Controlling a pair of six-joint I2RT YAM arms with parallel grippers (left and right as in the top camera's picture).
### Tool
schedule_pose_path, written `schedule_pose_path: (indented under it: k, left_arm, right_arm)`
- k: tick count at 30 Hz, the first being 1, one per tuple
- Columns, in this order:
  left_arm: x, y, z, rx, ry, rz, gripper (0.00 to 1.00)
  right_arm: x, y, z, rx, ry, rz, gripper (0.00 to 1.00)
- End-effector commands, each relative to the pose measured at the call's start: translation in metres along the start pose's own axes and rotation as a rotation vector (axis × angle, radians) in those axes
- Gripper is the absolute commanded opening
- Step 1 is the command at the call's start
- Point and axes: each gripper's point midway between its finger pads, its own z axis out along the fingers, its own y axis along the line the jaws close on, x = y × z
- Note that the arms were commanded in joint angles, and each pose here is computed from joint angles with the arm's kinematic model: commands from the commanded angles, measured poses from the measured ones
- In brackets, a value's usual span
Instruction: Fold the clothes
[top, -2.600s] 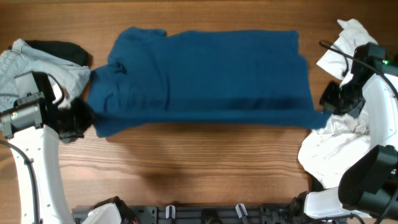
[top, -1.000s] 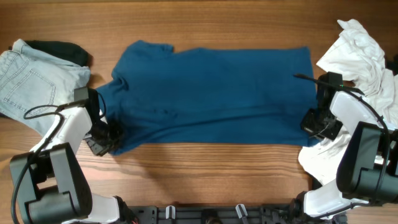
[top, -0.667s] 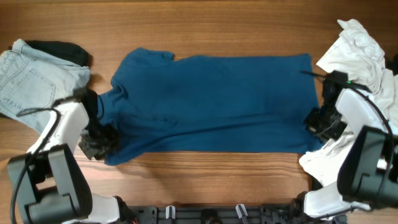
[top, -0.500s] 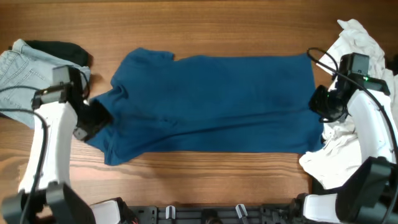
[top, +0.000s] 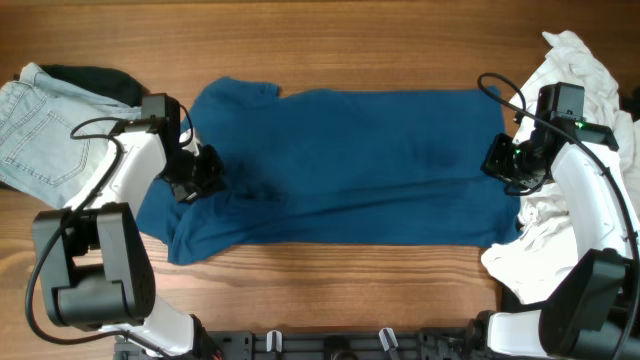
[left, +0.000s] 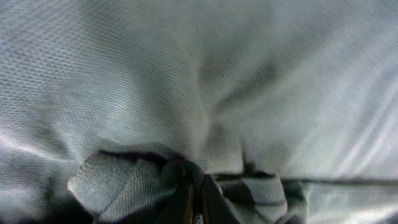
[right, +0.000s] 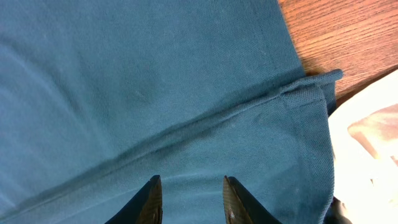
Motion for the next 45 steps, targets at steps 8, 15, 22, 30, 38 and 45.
schedule_pose_path:
  k: [8, 15, 22, 30, 38, 45]
  left_arm:
    - [-0.028, 0.020, -0.086, -0.181, -0.340, 0.027, 0.10]
    - [-0.030, 0.020, -0.070, -0.158, -0.322, 0.028, 0.68]
    - [0.003, -0.051, -0.058, 0.079, -0.219, 0.278, 0.04]
    - [-0.014, 0.016, 0.010, -0.142, -0.211, 0.130, 0.06]
    - [-0.090, -0.093, -0.105, 0.116, -0.491, 0.296, 0.66]
    - [-0.159, -0.124, -0.107, 0.151, -0.644, 0.382, 0.79]
  right_arm:
    - [0.011, 0.001, 0.007, -0.007, 0.052, -0.026, 0.33]
    - [0.017, -0.001, 0.013, 0.001, 0.090, -0.020, 0.33]
    - [0.020, -0.002, 0.016, 0.005, 0.107, -0.018, 0.33]
    - [0.020, -0.002, 0.016, 0.005, 0.110, -0.018, 0.33]
    - [0.021, -0.002, 0.016, 0.005, 0.114, -0.020, 0.41]
    - [-0.033, 0.017, -0.023, -0.033, -0.043, -0.094, 0.63]
